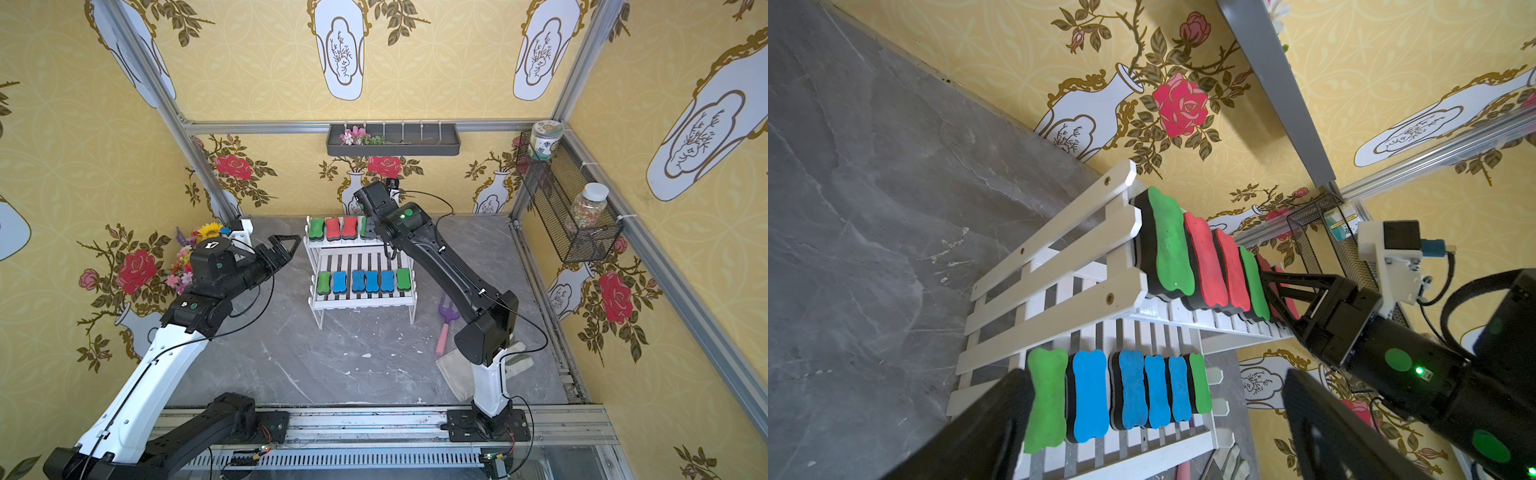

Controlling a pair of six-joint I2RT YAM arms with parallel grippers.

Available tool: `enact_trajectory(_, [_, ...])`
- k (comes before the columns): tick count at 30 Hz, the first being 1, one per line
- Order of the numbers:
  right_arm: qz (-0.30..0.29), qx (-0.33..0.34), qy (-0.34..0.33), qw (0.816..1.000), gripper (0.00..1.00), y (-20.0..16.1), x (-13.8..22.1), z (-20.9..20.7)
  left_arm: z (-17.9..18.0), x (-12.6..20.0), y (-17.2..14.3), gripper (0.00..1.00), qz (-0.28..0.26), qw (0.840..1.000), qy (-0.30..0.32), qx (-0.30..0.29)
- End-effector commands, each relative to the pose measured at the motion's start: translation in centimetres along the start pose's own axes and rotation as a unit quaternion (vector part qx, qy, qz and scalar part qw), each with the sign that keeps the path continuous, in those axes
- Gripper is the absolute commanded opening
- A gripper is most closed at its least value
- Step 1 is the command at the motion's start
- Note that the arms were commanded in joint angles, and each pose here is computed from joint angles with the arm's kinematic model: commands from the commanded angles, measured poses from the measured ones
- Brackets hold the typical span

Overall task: Remove the whiteboard erasers from the shelf
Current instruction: Pick up the whiteboard eraser from the shelf.

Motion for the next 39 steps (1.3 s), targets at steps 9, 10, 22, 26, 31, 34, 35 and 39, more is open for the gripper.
enact_trajectory(9, [-0.009, -0.007, -0.005, 1.000, 0.43, 0.3, 0.1, -0.1, 0.2, 0.2, -0.1, 1.00, 0.000, 1.000, 0.004, -0.007])
enact_trajectory(10, [-0.011, -0.008, -0.002, 1.000, 0.41, 0.4, 0.3, 0.0, 0.2, 0.2, -0.1, 1.00, -0.001, 1.000, 0.005, -0.006])
enact_trajectory(22, [-0.047, -0.001, 0.073, 0.996, 0.38, 0.6, 7.2, 2.3, 0.6, 0.8, 0.1, 1.00, -0.011, 1.000, 0.021, -0.007])
enact_trajectory(26, [-0.032, 0.011, 0.107, 0.994, 0.38, -3.0, 9.8, 2.9, 1.1, 1.2, 0.1, 1.00, -0.020, 0.999, 0.035, -0.007])
enact_trajectory(31, [-0.001, 0.024, 0.142, 0.990, 0.38, -10.8, 13.4, 2.9, 1.5, 2.1, 0.2, 1.00, -0.033, 0.998, 0.050, -0.003])
enact_trajectory(34, [0.029, 0.035, 0.147, 0.988, 0.38, -16.4, 14.1, 2.4, 1.5, 3.1, 0.7, 0.99, -0.048, 0.997, 0.057, -0.007])
enact_trajectory(35, [0.039, 0.038, 0.150, 0.987, 0.38, -18.1, 14.1, 2.4, 1.4, 3.4, 0.8, 1.00, -0.052, 0.997, 0.061, -0.010])
enact_trajectory(39, [0.091, 0.057, 0.145, 0.984, 0.38, -26.2, 11.7, 3.1, 1.0, 5.1, 1.4, 1.00, -0.066, 0.995, 0.068, -0.018])
Point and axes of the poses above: each gripper's point midway between its finger pads, its own x axis back along the fingers, its own z axis along the line the jaws close on, y = z × x, the point moved 2 cm from there along x, back along the fingers, and after that the axes turned 13 degrees about -x, right-handed, at the moved point
